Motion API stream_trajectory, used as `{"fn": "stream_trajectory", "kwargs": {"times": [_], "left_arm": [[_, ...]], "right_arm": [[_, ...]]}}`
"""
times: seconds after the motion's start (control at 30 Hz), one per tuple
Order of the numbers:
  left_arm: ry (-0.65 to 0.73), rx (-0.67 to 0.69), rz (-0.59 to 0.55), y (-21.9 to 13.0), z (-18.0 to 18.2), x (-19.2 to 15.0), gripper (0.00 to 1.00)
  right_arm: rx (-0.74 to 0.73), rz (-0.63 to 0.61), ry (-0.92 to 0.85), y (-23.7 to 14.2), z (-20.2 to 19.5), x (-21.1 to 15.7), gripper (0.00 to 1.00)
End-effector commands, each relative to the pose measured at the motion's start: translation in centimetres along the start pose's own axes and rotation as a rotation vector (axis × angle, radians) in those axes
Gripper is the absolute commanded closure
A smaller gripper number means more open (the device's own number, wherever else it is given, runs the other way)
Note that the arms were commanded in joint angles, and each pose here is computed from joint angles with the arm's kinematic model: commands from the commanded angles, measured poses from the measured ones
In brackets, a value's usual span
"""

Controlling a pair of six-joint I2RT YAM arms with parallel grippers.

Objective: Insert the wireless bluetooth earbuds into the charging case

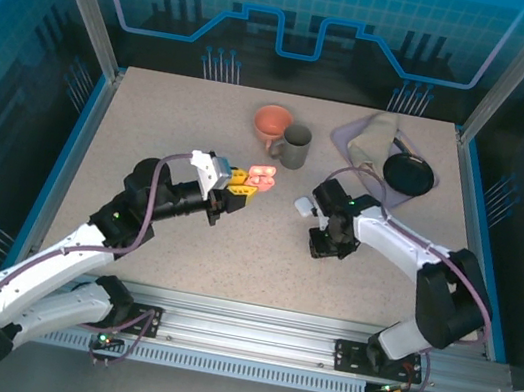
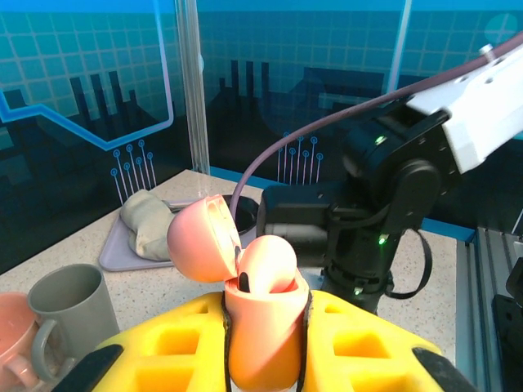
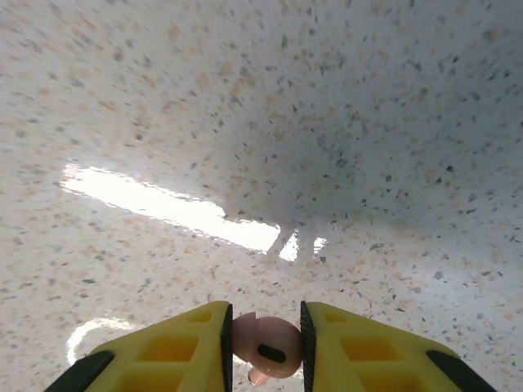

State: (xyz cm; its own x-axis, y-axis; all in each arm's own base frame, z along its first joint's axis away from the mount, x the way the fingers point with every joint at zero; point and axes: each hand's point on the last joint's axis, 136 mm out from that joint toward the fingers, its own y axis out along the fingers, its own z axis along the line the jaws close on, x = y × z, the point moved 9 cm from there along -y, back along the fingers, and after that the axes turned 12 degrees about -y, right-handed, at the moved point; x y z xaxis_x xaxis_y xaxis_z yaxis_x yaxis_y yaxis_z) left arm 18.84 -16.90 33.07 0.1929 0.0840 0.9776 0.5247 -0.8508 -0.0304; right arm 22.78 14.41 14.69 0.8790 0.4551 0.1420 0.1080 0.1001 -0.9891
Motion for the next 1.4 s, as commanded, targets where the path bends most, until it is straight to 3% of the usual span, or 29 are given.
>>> {"fn": "stream_trajectory", "kwargs": {"times": [0.0, 0.23, 0.53, 0.7, 1.0, 1.37], "left_arm": [[-0.011, -0.007, -0.042, 0.2, -0.2, 1.1, 1.00], [-0.071, -0.012, -0.062, 0.8, 0.0, 1.2, 1.00], [-0.140, -0.031, -0.060, 2.0, 0.2, 1.8, 1.00], [-0.170, -0.055, -0.056, 2.9, 0.0, 1.8, 1.00], [-0.180, -0.106, -0.047, 4.5, -0.9, 1.9, 1.00], [-0.180, -0.114, -0.054, 4.7, -1.2, 2.1, 1.00]], "right_arm": [[0.016, -0.162, -0.003, -2.7, 0.0, 0.4, 0.72], [0.057, -0.549, -0.026, -10.1, 0.0, 0.8, 0.73], [0.124, -1.061, -0.188, -19.8, 1.1, 0.2, 0.73], [0.196, -1.245, -0.275, -23.3, 2.2, 0.0, 0.73], [0.256, -1.393, -0.349, -25.2, 4.2, 1.1, 0.73], [0.273, -1.343, -0.369, -23.6, 5.4, 2.1, 0.73]]}}
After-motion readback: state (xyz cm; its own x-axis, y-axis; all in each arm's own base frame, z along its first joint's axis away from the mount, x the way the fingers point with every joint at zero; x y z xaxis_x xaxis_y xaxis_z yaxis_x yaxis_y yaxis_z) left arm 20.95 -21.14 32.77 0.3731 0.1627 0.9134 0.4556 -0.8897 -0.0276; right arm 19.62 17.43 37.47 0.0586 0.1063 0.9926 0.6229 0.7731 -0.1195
